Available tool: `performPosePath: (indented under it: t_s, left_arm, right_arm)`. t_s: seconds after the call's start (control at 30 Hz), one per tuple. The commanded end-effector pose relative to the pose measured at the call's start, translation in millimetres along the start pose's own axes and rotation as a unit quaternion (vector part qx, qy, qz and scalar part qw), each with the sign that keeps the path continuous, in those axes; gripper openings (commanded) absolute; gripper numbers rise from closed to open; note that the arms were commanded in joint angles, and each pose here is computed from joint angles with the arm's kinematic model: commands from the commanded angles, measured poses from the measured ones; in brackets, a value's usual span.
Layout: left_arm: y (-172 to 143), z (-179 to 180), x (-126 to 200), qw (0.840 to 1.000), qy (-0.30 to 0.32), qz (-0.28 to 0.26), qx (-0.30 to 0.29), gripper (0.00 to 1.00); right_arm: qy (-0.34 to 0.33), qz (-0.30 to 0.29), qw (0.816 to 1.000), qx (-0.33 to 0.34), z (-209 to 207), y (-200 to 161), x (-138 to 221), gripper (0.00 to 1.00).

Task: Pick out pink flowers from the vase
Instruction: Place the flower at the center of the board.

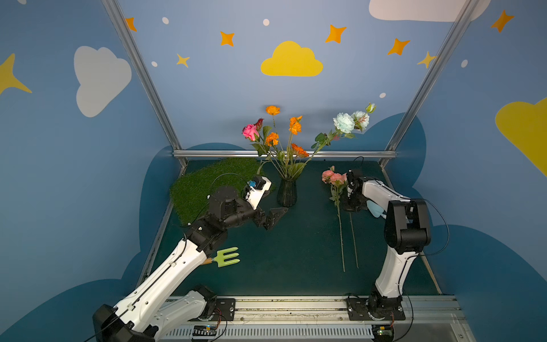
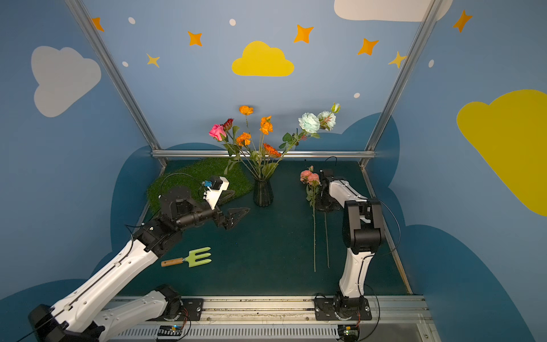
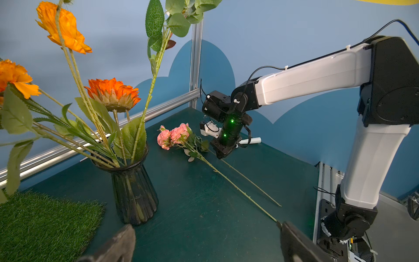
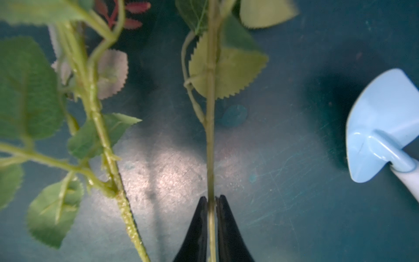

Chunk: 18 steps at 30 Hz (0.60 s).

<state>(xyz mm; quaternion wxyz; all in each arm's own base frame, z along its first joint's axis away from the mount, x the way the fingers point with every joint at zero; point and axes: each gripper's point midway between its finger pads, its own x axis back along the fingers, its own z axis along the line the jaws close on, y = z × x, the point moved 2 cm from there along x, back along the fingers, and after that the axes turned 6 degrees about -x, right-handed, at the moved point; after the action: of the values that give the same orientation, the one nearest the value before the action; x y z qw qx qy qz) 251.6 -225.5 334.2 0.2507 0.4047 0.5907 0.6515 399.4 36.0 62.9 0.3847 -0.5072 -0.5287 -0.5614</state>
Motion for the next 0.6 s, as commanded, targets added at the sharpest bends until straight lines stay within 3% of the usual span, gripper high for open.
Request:
performPosePath:
  t_s: [0.0,0.33,0.57]
  left_arm:
    - [-0.5,-1.5,3.5,1.000,-0.003,-0.002,0.002,1.00]
    - [-2.2,0.7,5.0,1.000,0.007,0.004,0.002,1.00]
    - [1.4,10.2,6.4,0.999,0.037,-0.003,0.002,1.00]
  right_arm:
    - [0.007,0.007,1.000,0.002,4.4,-1.0,-3.9,0.15]
    - [0.012,-0.011,1.000,0.002,4.3,2.2,8.6,0.22]
    - [0.051,-0.079,0.996,-0.001,7.2,7.3,64.1,0.63]
